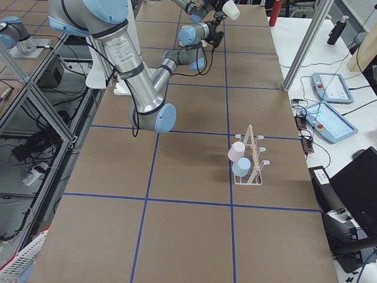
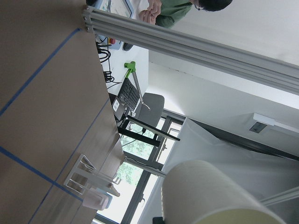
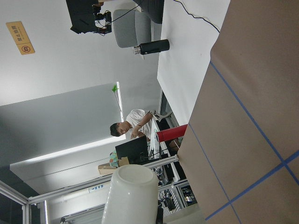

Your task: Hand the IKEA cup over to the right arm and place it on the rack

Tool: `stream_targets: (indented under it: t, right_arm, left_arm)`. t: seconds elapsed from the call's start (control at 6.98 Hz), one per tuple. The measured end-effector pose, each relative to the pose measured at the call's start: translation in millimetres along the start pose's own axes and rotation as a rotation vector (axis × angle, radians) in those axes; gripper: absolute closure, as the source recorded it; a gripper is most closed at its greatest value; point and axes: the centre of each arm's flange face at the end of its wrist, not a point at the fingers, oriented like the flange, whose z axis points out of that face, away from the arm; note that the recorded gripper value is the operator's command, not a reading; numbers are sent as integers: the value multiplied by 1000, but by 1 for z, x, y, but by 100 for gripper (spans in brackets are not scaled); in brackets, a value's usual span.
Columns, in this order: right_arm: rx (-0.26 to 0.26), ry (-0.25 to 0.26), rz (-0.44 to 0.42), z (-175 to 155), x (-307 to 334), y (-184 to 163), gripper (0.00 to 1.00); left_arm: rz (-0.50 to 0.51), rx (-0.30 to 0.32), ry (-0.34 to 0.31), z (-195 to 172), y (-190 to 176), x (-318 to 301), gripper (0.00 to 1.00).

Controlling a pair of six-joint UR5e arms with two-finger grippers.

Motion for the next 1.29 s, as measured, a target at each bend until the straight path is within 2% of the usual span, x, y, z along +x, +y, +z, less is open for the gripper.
stream_targets:
  t: [0.14, 0.43, 0.86, 1.29]
  right_arm:
    - [8, -3, 2, 1, 2, -2, 0]
    - [32, -1, -11, 5, 8, -8, 0]
    - [26, -20, -92, 3, 9, -10, 0]
    - [31, -48, -106, 2, 5, -10, 0]
  left_arm:
    - [-22, -31, 21, 16, 18, -10, 100]
    - [-60, -54, 55, 44, 43, -27, 100]
    - [-59, -52, 53, 53, 47, -35, 100]
    - [-47, -58, 60, 67, 61, -51, 100]
